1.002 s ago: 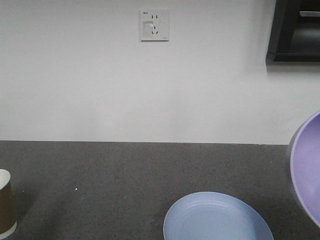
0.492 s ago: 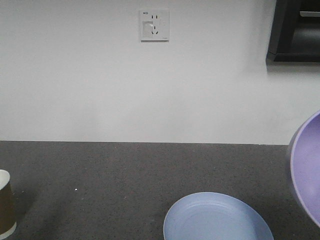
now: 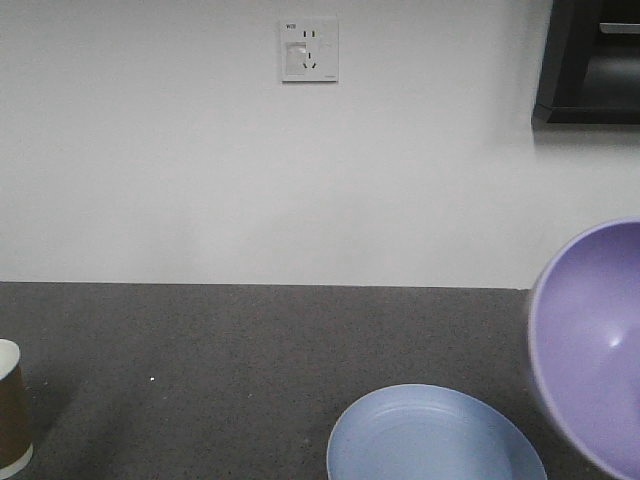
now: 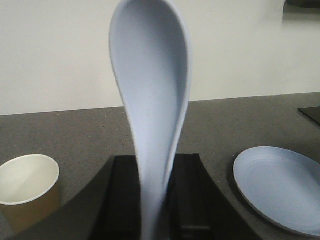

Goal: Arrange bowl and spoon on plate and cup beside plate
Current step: 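Lower the bowl onto the blue plate and open the right gripper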

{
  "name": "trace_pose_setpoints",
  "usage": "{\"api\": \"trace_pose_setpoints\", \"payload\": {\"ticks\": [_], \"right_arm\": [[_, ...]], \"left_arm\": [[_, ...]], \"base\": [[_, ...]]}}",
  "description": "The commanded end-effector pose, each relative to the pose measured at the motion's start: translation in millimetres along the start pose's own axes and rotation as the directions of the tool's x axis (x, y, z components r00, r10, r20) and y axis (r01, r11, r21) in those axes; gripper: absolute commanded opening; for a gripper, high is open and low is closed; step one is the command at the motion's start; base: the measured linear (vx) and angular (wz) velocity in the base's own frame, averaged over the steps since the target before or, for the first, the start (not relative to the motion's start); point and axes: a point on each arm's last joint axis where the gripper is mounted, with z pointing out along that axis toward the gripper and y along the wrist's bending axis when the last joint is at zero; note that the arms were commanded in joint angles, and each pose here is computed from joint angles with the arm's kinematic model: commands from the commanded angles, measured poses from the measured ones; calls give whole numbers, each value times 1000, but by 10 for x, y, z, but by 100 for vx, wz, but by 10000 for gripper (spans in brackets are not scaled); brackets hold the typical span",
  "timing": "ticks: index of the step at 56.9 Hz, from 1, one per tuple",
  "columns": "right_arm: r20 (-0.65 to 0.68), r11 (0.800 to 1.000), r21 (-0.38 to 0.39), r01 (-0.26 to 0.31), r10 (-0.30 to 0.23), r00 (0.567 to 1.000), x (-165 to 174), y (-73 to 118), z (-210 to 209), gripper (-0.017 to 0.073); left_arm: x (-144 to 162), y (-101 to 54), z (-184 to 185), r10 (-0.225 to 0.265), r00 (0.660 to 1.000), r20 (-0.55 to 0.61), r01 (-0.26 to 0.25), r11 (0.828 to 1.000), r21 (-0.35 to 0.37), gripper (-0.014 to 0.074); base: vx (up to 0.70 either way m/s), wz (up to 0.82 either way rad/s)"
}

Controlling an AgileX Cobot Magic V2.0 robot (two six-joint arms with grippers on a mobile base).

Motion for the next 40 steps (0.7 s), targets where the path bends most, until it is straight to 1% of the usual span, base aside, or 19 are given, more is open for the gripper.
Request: {"api": "trace_pose_setpoints", "payload": {"ticks": [1, 4, 10, 15, 18, 26, 30, 40], "right_arm": [[-75, 998, -61, 20, -25, 997, -78, 36, 396, -8], [-154, 996, -85, 21, -34, 988, -37, 63, 665, -8], [-273, 994, -108, 12, -42, 961, 77, 97, 1190, -8], [-371, 995, -103, -13, -26, 928, 196, 91, 1593, -8], [-414, 995, -98, -20, -23, 910, 233, 75, 1790, -8], [-476, 994, -97, -48, -4, 879, 215, 64, 2186, -8], [-487, 993, -101, -63, 6, 873, 183, 68, 2323, -8], [-506, 993, -92, -72, 16, 863, 196, 48, 2573, -8]], "left_arm": [[-132, -28, -41, -21, 996, 90, 19, 1000, 21, -3], [-127, -28, -40, -20, 996, 86, 19, 1000, 21, -3], [-119, -29, -40, -20, 997, 76, 19, 1000, 22, -3], [-115, -29, -39, -19, 997, 73, 18, 1000, 22, -3], [-112, -29, -39, -19, 997, 69, 18, 1000, 22, -3], [-99, -30, -38, -19, 998, 55, 18, 1000, 23, -3], [-91, -31, -38, -19, 999, 46, 18, 1000, 24, -3], [-77, -32, -37, -18, 999, 31, 18, 1000, 25, -3]], "base": [[0, 0], [0, 0], [0, 0], [0, 0], [0, 0], [0, 0], [0, 0], [0, 0]]}}
